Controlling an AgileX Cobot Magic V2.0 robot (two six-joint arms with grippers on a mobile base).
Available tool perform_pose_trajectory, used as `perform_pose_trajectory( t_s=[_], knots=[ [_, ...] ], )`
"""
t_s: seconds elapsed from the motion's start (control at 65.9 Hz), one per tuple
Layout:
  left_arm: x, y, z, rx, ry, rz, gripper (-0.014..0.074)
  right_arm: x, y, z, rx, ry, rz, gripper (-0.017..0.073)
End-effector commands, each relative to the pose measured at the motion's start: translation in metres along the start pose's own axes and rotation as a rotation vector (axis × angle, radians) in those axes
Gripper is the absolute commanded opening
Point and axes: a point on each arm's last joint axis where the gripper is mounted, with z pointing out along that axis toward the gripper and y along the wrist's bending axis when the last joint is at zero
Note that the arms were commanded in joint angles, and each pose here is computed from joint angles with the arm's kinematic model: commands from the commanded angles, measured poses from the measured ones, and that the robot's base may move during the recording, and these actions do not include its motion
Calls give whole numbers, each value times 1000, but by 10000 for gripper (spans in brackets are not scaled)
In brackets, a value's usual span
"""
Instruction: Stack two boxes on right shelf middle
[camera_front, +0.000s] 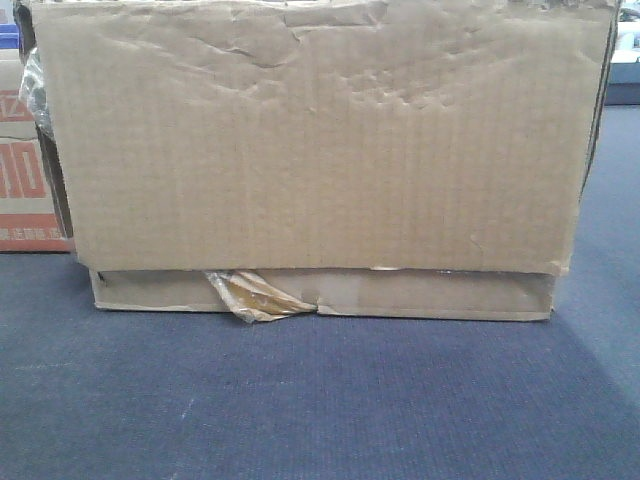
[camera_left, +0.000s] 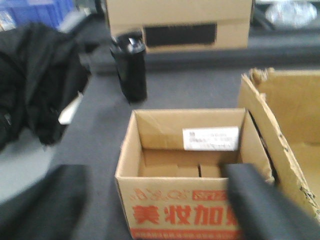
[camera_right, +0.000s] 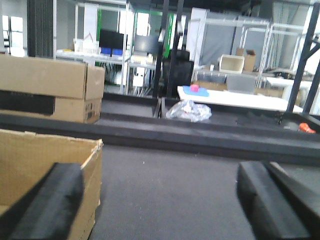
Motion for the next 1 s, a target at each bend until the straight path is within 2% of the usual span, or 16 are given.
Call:
perform_pose_trajectory(
  t_s=[0.0,0.076,0.137,0.243,0.334,0.531,0.668,0.743,0.986],
  knots=[
    [-9,-1,19,3,150,7,603,-3,-1,1,9,-11,-8,560],
    [-21,-1,38,-8,312,19,581,-3,-1,1,7,-11,-8,561],
    [-26,-2,63,5,473,74,582,-3,0,1,-1,-10,-7,561],
    [-41,-4,101,20,599,126,582,-3,1,1,-9,-9,-6,561],
    [-56,1,129,45,603,132,582,-3,1,1,-11,-8,-6,561],
    [-61,32,180,77,614,49,582,-2,3,1,-31,3,-4,561],
    [-45,51,208,88,671,65,582,-1,3,1,-32,9,-4,561],
    [-31,59,225,82,720,49,582,-1,3,1,-32,9,-4,561],
    [0,66,274,78,737,40,582,-1,3,1,-32,9,-4,561]
  ],
)
